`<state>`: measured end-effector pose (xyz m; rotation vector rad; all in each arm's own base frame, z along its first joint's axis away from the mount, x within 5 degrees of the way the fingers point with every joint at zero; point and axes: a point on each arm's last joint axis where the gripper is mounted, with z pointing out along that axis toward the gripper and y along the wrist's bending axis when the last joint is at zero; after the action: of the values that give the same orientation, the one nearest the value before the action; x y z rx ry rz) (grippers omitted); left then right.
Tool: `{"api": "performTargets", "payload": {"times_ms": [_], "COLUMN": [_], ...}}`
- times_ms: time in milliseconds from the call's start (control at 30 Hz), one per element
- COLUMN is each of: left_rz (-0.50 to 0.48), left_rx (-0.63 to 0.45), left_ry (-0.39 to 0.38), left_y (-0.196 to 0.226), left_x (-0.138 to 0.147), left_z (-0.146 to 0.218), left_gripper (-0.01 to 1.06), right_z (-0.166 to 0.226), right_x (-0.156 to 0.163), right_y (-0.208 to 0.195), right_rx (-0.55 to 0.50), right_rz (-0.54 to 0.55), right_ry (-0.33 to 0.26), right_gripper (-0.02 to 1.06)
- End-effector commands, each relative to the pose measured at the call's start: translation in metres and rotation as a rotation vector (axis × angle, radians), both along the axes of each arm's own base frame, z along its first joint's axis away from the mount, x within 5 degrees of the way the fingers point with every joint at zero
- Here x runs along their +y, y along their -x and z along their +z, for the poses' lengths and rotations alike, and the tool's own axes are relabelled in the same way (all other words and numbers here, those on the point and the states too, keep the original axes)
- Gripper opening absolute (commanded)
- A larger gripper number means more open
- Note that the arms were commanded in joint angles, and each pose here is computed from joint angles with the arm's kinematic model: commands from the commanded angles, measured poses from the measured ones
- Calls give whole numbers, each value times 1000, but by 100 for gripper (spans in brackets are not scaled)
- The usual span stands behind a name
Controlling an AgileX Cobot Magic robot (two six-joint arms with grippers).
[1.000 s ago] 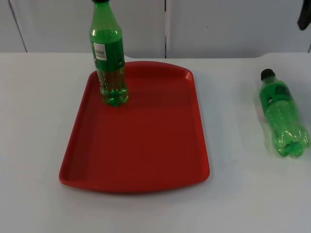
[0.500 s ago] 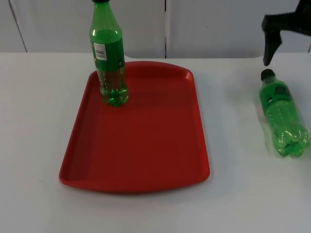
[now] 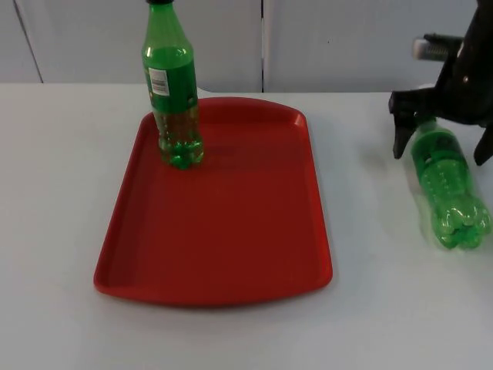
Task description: Place the bottle upright on the tray.
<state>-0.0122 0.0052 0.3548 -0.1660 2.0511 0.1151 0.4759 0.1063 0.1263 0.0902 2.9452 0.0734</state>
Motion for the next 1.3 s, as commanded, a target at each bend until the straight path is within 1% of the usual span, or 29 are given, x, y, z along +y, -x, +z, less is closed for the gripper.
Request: {"api": "performTargets", "payload": {"times_ms": [0, 67, 267, 433, 467, 500, 533, 567, 600, 667, 700, 733, 767, 900, 1033, 1067, 1200, 1233, 1267], "left_rz": [-10, -10, -10, -10, -10, -10, -10, -10, -10, -10, -10, -10, -10, -10, -9, -9, -9, -9, -9], "left_rx": [-6, -6, -6, -6, -6, -6, -6, -6, -6, -6, -6, -6, -6, -6, -6, -6, -6, -6, -6], "left_ry": [14, 14, 14, 14, 14, 14, 14, 14, 14, 14, 14, 14, 14, 14, 12, 12, 12, 12, 12], "left_y": [0, 0, 0, 0, 0, 0, 0, 0, 0, 0, 0, 0, 0, 0, 1, 1, 1, 1, 1], "left_x": [-1, -1, -1, -1, -1, -1, -1, -1, -1, -1, -1, -1, -1, -1, -1, -1, -1, -1, -1], "left_z": [0, 0, 0, 0, 0, 0, 0, 0, 0, 0, 0, 0, 0, 0, 0, 0, 0, 0, 0], "left_gripper": [85, 85, 85, 85, 85, 85, 85, 85, 85, 85, 85, 85, 85, 85, 85, 85, 85, 85, 85], "right_z": [-8, -18, -28, -28, -28, -28, -28, -28, -28, -28, -28, -28, -28, -22, -1, -1, 51, 51, 63], "right_x": [0, 0, 0, 0, 0, 0, -1, -1, -1, -1, -1, -1, -1, -1, -1, -1, -1, -1, -1], "right_y": [-5, -7, -9, -10, -10, -10, -10, -10, -9, -9, -9, -10, -10, -10, -10, -10, -11, -11, -10], "right_rx": [-14, -19, -25, -37, -37, -37, -33, -33, -30, -30, -30, -32, -34, -45, -91, -91, -229, -229, -258], "right_rz": [-3, -3, 0, -3, -5, -5, -17, -17, -26, -29, -29, -29, -28, -13, 23, 23, 65, 65, 74], "right_ry": [-3, -4, 1, 5, 4, 4, 2, 2, 1, 1, 1, 0, 1, 7, 6, 6, -9, -9, -11], "right_gripper": [104, 104, 101, 95, 90, 81, 69, 69, 58, 30, 30, 14, 0, 0, 0, 0, 0, 0, 0]}}
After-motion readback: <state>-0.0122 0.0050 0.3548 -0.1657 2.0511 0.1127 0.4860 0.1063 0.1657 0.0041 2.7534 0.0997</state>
